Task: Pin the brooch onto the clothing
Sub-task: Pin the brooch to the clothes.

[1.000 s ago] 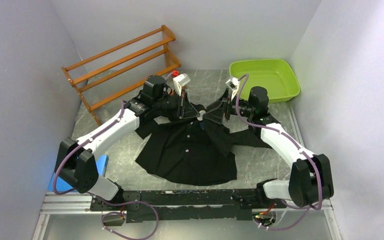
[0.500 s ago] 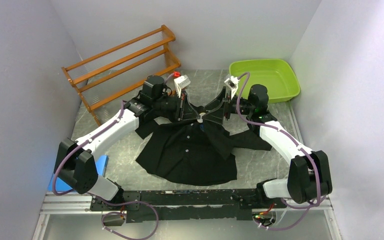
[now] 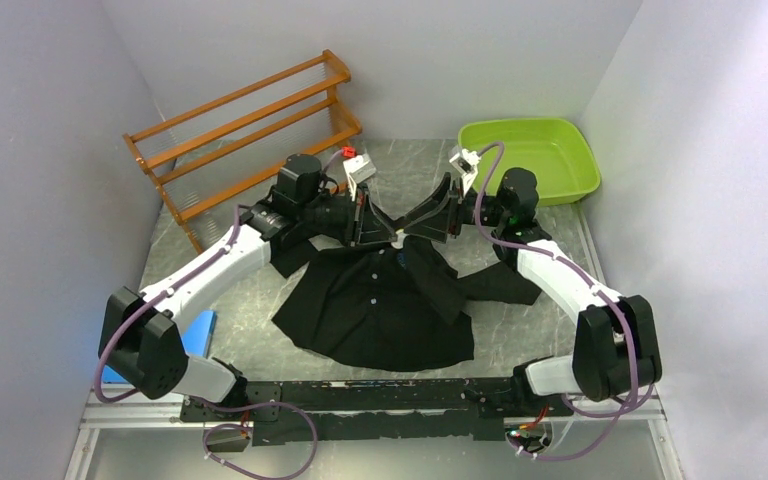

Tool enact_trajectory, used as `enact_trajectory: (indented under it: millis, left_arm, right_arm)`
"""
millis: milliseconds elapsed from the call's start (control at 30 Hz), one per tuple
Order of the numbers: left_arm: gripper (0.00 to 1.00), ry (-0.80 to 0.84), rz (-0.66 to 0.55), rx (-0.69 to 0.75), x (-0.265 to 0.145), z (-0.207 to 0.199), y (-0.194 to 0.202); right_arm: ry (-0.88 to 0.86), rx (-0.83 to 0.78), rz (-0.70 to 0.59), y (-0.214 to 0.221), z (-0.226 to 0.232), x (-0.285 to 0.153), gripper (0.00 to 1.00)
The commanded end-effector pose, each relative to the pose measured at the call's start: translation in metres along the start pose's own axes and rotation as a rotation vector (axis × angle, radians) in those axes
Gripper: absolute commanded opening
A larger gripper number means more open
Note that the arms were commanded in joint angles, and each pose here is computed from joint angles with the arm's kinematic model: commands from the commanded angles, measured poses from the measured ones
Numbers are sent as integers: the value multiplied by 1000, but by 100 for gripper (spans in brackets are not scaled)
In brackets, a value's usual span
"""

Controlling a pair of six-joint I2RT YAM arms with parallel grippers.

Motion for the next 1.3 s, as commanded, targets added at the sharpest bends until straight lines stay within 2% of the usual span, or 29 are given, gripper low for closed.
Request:
enact_trajectory:
  millis: [0,267,333,433,567,600,800,867,900,1033,1167,1267]
  left_arm:
    - [3,53,-68,115,-8,-18,-24]
    - [3,43,-72,117,-9,-17,-26]
    - [3,43,-72,118,-9,-17,-25]
    - [3,36,-73,122,-10,-18,-25]
    - [3,-3,-78,132,-12,-14,-25]
    - [7,-24,-82,132,-13,-12,-25]
    - [66,-244,-139,71,-25,10,-22]
    - [81,-266,-182,38,-26,13,-19]
    - [83,-264,-213,29,-26,12,-19]
    - [82,-219,-310,-10,-22,8,-17]
    - [65,-152,-305,-2,-14,5,-13]
    - [57,-86,-322,46,-7,-5,-16]
  right_arm:
    - [-85,-69,13,-9,12,6,45]
    - [-122,-88,101,4,15,21,40]
    - [-132,-86,105,5,16,21,27]
    - [-126,-82,109,6,14,21,0]
    - [-102,-87,95,5,13,21,0]
    - [-88,-90,86,4,12,20,0]
    - [-14,-89,-33,-17,20,17,0]
    - [-14,-82,-72,-21,25,16,0]
    - [-13,-82,-94,-23,28,15,0]
    - [-25,-75,-140,-28,37,13,0]
    - [-65,-69,-162,-34,47,13,0]
    - [-79,-68,-171,-37,50,13,0]
Point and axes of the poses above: each gripper's point midway between its finger pads, its own x axis out along the fingers, its own z axis along the line the jaws close on, y = z × x, the point moved 2 cm from there along -x, back along the fingers, and after that the axes turned 11 degrees about x, right-handed, at the moved point
